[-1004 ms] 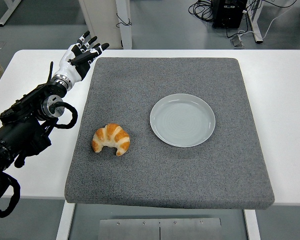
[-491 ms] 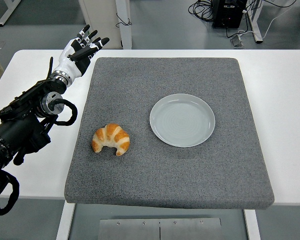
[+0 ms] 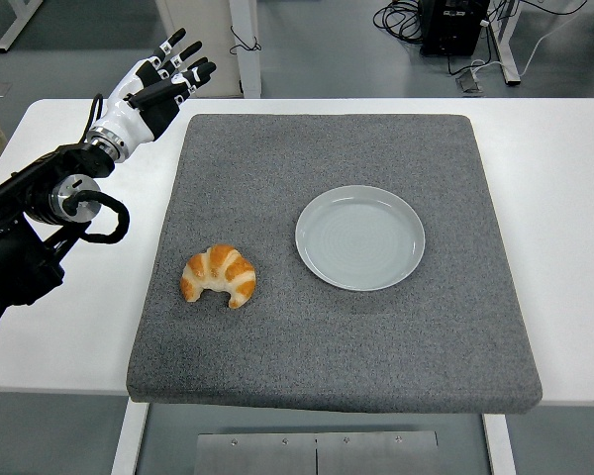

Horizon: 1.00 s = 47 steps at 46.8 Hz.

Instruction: Place the bread on the plate

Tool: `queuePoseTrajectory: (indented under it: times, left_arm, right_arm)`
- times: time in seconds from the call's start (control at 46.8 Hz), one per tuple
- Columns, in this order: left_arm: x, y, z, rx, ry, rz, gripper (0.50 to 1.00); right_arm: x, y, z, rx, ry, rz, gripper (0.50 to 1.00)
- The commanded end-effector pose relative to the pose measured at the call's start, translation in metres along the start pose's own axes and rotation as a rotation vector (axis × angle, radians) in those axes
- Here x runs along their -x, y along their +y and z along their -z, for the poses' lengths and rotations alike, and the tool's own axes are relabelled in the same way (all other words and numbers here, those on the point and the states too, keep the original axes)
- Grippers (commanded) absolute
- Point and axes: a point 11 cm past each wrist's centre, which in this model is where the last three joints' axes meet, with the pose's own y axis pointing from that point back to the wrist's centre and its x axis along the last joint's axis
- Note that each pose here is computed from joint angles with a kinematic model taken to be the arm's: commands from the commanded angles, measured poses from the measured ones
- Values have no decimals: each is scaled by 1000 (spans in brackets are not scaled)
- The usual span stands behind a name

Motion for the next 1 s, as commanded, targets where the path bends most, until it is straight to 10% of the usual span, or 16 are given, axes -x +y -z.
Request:
queuePoseTrajectory:
  times: [0.0,0.983]
  left_arm:
    - [5,1,-5,16,19,-6,972]
    - [76,69,-48,-51,-731,217,972]
  right_arm:
    - [0,0,0,0,0,0,1000]
    - [0,0,0,0,1,1,1000]
